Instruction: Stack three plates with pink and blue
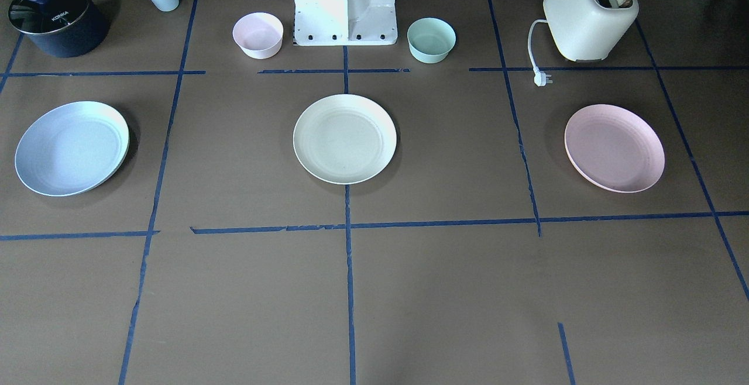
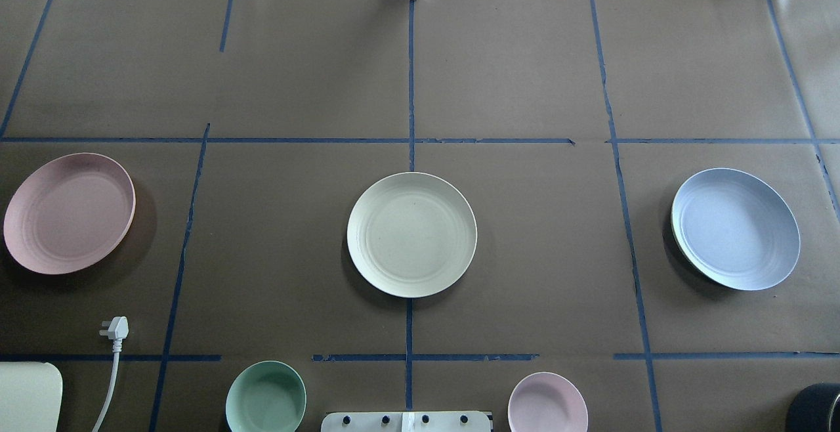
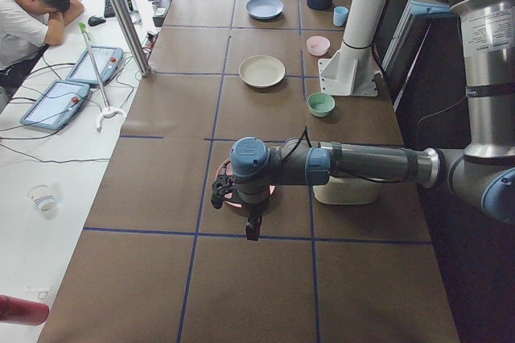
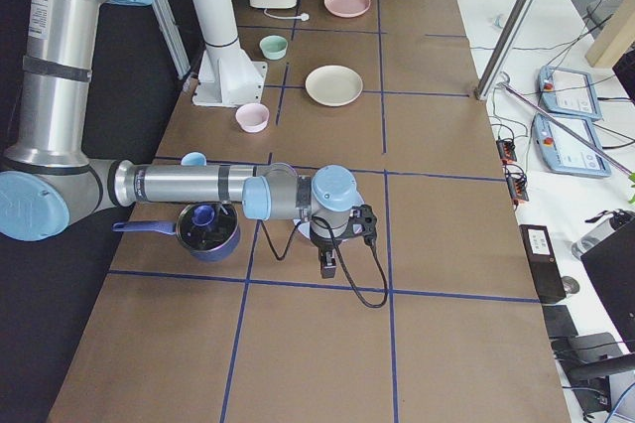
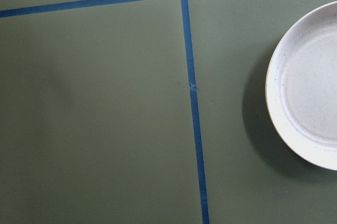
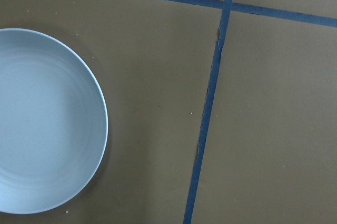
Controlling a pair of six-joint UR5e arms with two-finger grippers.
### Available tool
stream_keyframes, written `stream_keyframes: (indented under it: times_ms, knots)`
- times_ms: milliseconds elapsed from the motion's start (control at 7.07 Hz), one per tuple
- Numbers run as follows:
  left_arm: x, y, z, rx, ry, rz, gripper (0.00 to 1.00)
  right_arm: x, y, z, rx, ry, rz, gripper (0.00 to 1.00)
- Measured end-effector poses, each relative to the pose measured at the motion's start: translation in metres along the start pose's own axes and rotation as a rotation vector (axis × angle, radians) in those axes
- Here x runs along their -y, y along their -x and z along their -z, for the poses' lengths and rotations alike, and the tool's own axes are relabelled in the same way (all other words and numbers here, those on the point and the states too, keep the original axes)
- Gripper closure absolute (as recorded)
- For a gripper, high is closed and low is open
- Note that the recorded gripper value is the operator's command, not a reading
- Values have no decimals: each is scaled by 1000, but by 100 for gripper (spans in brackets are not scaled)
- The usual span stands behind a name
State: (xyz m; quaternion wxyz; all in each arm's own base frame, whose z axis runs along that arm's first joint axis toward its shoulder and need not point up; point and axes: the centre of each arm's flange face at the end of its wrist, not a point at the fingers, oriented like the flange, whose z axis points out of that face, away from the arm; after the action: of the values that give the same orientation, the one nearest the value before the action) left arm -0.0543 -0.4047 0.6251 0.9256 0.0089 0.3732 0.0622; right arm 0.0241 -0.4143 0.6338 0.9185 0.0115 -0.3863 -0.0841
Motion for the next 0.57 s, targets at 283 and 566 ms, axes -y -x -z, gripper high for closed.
stream_keyframes:
  times_ms: [283,566]
  knots:
    - [26,-14,15,10,-88,-81,0,1,1,1,-1,-2,2,0]
    - [40,-33,14,-25,-140,-79,0,1,1,1,-1,-2,2,0]
